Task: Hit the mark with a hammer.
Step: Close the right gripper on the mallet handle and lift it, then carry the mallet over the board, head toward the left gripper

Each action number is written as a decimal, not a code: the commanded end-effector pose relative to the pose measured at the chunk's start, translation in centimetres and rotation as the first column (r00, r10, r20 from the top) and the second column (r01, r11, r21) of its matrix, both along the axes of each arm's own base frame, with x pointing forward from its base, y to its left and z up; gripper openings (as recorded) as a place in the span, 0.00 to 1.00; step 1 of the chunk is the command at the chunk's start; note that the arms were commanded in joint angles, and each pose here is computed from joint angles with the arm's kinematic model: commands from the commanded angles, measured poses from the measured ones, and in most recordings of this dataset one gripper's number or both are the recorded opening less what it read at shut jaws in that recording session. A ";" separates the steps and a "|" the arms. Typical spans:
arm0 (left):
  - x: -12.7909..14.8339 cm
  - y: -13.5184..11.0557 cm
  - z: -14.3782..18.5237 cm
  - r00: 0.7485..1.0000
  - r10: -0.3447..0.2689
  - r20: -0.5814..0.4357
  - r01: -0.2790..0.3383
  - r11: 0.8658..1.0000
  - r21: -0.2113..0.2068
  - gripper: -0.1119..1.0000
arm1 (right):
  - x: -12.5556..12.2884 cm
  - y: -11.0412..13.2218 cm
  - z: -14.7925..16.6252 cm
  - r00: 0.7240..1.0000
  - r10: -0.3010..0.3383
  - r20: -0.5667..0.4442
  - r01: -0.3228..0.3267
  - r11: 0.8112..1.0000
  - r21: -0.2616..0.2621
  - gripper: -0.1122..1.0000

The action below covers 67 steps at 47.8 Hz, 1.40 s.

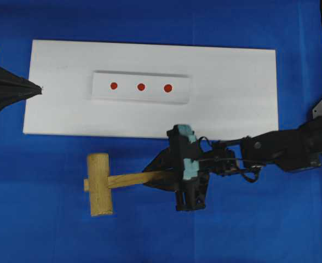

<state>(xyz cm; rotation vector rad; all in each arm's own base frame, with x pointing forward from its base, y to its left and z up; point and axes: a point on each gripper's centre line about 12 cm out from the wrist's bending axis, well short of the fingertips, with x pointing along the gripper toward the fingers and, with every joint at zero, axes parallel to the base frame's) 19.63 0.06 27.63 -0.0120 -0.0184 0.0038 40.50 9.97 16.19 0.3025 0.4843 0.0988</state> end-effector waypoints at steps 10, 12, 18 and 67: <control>0.2 0.0 0.3 1.000 0.002 0.005 -0.002 1.000 -0.005 0.10 | -0.4 -0.7 4.1 0.995 -0.005 0.097 0.005 1.000 0.004 0.19; 0.2 0.0 0.3 1.000 0.002 0.005 -0.002 1.000 -0.005 0.10 | -0.3 -1.0 4.2 0.995 -0.009 0.103 0.009 1.000 0.000 0.19; 0.2 0.0 0.2 1.000 0.002 0.002 -0.002 1.000 -0.006 0.10 | 0.1 -2.3 4.4 0.993 -0.037 0.111 0.038 0.999 -0.012 0.19; 0.2 0.1 0.0 1.000 0.004 -0.005 -0.004 1.000 -0.027 0.10 | 1.0 -12.8 7.7 0.958 -0.132 0.255 0.207 0.933 -0.294 0.19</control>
